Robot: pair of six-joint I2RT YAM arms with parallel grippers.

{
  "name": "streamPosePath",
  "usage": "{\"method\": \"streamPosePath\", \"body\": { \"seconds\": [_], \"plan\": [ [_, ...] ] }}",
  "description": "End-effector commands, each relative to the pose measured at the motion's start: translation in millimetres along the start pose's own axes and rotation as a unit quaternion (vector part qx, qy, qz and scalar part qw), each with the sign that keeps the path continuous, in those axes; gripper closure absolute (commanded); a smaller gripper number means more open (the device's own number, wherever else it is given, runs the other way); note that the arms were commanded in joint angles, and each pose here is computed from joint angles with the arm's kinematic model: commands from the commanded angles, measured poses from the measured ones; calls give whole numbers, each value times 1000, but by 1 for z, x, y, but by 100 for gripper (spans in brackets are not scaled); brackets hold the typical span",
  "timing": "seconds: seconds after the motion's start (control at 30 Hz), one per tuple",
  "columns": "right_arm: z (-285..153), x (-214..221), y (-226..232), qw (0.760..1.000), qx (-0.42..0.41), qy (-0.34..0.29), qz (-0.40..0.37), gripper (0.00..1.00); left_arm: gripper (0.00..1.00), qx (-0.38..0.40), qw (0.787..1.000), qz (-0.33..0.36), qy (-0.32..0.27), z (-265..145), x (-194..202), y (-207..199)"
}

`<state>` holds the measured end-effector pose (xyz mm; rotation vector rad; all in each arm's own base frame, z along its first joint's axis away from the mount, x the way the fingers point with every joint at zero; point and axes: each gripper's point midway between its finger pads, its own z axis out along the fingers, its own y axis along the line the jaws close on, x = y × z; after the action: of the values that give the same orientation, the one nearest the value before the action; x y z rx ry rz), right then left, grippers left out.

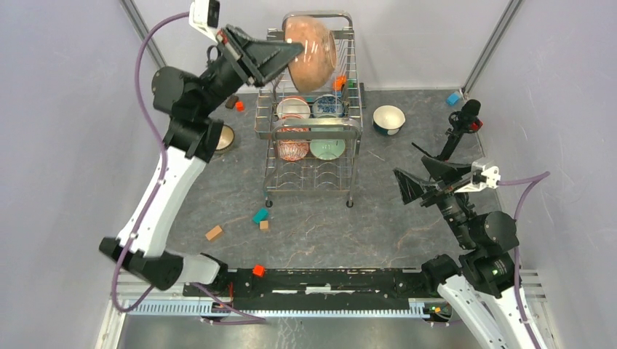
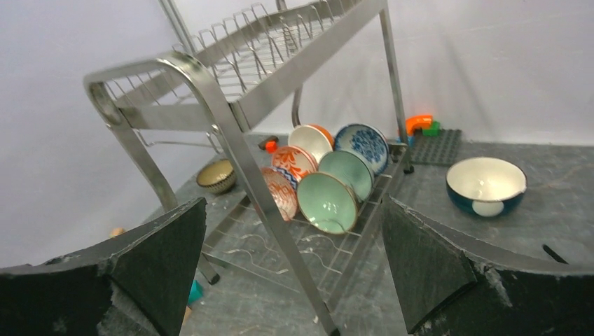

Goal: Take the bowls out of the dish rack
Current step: Place the bowl at the center of the board.

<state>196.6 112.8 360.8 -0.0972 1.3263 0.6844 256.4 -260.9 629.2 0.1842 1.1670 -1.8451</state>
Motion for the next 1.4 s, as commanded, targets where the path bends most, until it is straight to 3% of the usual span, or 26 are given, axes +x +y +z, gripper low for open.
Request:
{"method": "streamPosePath", "body": {
  "seconds": [0.0,0.4,0.67,0.93,1.1,1.37],
  "plan": [
    [-10,23,-18,999,34,32,-23,2,98,-48,993,108,-15,-22,17,-13],
    [-20,78,-40,993,65,92,-19,2,98,-120,977,167,60,-93,79,-44],
    [-29,142,-58,977,94,191,0,2,98,-193,950,196,150,-106,120,-13],
    [-41,171,-71,967,114,229,-7,2,98,-229,902,263,255,-118,187,6],
    [-50,188,-79,959,128,253,-10,2,98,-241,884,284,282,-139,211,16],
    [-58,222,-82,948,133,286,28,2,98,-305,807,341,373,-192,269,68]
  ]
}}
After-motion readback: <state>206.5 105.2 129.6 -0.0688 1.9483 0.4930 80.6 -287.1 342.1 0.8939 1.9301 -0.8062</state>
